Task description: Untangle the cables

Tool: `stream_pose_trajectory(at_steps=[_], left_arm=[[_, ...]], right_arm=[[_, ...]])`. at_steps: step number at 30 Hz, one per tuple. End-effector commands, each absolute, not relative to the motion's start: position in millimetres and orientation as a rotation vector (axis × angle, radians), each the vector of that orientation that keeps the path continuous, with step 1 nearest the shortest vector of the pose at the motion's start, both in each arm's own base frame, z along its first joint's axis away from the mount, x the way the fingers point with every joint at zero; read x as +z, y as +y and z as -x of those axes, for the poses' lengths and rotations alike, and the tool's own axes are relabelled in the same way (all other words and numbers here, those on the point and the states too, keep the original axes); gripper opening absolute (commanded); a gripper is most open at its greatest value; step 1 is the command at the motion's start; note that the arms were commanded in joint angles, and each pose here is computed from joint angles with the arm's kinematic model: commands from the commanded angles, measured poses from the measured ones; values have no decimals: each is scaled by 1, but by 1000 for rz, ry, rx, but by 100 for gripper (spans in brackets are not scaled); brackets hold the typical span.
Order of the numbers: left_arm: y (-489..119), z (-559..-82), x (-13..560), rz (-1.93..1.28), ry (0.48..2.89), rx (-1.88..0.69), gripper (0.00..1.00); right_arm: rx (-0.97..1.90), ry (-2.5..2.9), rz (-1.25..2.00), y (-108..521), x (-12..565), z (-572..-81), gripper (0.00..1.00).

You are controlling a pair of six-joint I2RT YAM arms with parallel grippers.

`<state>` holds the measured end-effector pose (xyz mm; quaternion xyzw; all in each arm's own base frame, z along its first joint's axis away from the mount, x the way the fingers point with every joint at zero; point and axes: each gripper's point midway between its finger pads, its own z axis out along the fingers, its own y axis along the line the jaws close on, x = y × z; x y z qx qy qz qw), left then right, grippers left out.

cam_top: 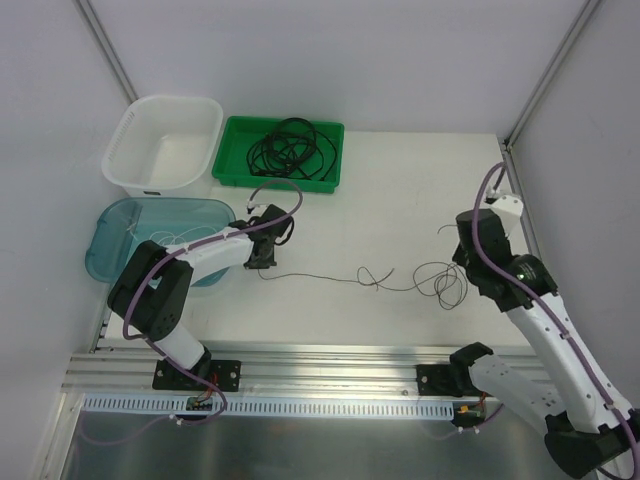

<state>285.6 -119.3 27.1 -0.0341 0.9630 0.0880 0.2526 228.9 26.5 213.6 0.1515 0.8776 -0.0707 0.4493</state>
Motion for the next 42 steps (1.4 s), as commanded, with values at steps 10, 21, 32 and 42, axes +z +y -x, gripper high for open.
stream_pose_trajectory(at_steps=[10, 21, 32, 42], left_arm=[[-104, -282, 27, 107, 2617, 280, 0], [-96, -271, 17, 124, 2649, 294, 0], [-98, -269, 17, 147, 2659, 266, 0], [-136, -280, 80, 116, 2546, -63, 0]], right_arm=[[-219, 1970, -421, -26, 327, -226, 1], [-214, 1677, -507, -58, 469, -232, 1], [-51, 1633, -443, -35, 488, -248, 1], [296, 2391, -394, 55, 191, -255, 12]])
